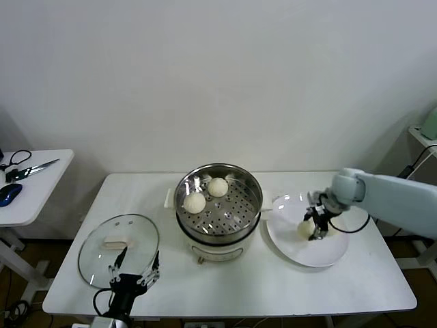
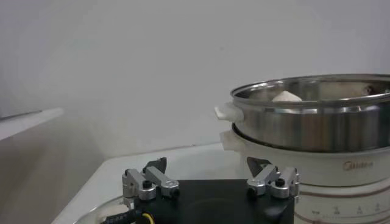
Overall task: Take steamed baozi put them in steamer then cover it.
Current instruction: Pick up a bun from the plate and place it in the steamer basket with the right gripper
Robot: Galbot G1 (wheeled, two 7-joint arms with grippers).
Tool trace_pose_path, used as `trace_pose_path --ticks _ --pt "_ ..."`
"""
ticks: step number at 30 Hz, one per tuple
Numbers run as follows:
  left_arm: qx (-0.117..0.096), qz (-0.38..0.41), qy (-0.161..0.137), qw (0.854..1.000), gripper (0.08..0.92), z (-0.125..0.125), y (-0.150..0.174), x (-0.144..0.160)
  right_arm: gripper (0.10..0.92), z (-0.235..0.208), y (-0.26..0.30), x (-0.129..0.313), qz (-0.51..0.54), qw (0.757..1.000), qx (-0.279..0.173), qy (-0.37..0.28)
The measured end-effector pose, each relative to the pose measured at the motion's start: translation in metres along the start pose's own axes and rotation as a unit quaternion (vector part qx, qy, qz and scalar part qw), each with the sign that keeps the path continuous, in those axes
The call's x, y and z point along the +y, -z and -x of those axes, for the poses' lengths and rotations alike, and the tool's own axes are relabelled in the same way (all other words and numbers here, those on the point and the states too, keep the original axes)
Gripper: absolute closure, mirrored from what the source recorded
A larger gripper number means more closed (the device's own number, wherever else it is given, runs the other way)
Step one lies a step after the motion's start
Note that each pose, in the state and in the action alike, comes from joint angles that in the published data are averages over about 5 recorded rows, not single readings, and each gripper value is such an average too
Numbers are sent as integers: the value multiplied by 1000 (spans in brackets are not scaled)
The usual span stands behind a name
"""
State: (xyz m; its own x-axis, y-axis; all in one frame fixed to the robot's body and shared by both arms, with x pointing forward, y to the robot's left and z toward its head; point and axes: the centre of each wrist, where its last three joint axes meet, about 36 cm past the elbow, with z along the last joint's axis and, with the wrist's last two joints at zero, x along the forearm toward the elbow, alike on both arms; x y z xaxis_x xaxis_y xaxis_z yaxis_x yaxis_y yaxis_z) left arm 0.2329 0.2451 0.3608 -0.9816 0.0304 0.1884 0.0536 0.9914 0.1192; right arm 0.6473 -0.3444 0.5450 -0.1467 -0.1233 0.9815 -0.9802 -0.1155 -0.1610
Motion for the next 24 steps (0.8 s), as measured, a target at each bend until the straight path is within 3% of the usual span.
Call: trace_pose_path --ticks 7,13,18,24 --pt "3 2 -2 1000 177 1 -3 -1 352 -120 58 -55 -173 984 -7 -47" --pt "3 4 -2 1000 177 3 -2 -1 356 -190 143 -58 -347 935 2 -69" --pt "2 5 0 1000 177 2 0 1 358 -203 211 -39 -470 880 7 -69" --pt "2 6 -1 1000 177 0 1 0 356 -178 263 -20 -570 819 6 -65"
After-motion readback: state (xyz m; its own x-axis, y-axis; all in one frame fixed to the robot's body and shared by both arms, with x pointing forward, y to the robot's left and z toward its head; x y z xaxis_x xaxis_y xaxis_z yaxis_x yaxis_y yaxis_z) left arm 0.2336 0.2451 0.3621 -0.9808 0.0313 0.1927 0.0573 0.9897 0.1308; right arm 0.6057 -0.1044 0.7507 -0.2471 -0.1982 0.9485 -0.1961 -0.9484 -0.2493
